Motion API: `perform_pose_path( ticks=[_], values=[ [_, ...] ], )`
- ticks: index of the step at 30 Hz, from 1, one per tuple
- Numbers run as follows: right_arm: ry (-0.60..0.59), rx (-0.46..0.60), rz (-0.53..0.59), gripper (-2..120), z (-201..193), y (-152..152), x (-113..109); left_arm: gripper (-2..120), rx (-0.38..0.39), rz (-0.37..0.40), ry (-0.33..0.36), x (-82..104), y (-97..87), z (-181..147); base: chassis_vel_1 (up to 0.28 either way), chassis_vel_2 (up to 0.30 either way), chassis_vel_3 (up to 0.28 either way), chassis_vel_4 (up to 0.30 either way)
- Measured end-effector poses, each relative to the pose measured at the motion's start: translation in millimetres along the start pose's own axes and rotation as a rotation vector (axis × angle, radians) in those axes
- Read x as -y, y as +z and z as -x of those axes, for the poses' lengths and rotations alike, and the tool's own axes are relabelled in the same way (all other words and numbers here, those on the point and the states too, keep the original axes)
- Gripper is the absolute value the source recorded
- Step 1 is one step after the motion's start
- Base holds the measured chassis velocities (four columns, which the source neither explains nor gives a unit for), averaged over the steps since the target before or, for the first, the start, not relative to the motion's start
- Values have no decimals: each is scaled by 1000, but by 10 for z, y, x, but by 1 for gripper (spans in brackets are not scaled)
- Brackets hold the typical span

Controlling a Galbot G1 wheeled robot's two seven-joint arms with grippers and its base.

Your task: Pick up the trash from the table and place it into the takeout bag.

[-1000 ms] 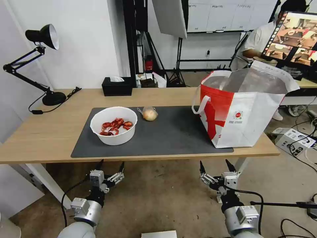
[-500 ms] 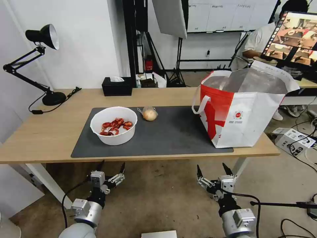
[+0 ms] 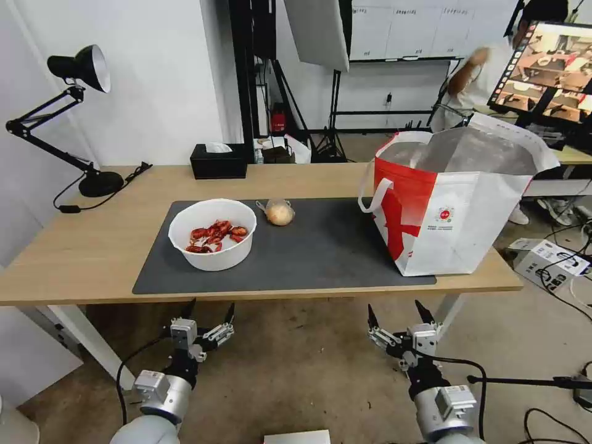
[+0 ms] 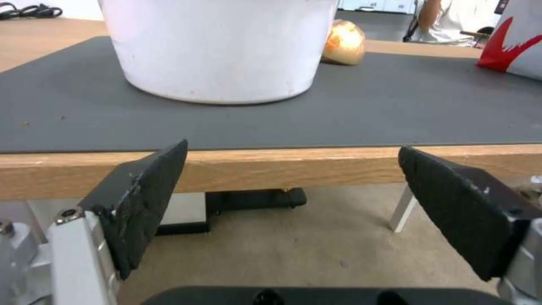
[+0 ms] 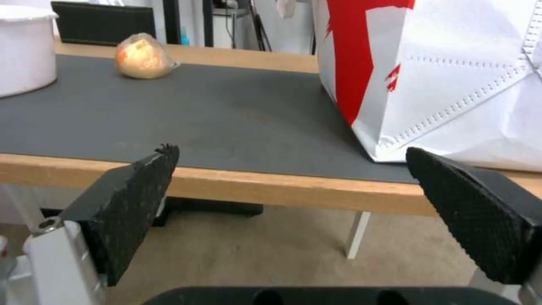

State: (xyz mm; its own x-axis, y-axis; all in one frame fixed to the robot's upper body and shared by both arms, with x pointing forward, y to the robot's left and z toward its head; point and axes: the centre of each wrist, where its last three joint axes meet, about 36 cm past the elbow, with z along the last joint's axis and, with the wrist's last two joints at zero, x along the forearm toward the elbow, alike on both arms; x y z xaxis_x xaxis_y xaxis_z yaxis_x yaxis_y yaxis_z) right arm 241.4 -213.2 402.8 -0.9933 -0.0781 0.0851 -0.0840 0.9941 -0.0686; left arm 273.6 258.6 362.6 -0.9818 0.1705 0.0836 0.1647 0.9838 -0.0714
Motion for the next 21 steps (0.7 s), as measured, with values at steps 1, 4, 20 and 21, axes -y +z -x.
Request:
perform_pose_path(
  ticks=[1, 4, 20, 21],
  values=[
    [-5, 2, 1, 100, 18, 1, 8, 100, 0, 0, 0, 0, 1, -1, 0, 0, 0, 0],
    [-34, 20, 16, 100, 91, -9, 28, 100, -1, -1, 0, 2, 2, -3, 0, 0, 0, 0],
    [-368, 181, 18, 100, 1644, -834, 345, 100, 0, 2, -5, -11, -16, -38, 0, 0, 0, 0],
    [-381, 170, 20, 100, 1790, -846, 300, 100, 1, 3, -6, -16, -19, -38, 0, 0, 0, 0]
  ],
)
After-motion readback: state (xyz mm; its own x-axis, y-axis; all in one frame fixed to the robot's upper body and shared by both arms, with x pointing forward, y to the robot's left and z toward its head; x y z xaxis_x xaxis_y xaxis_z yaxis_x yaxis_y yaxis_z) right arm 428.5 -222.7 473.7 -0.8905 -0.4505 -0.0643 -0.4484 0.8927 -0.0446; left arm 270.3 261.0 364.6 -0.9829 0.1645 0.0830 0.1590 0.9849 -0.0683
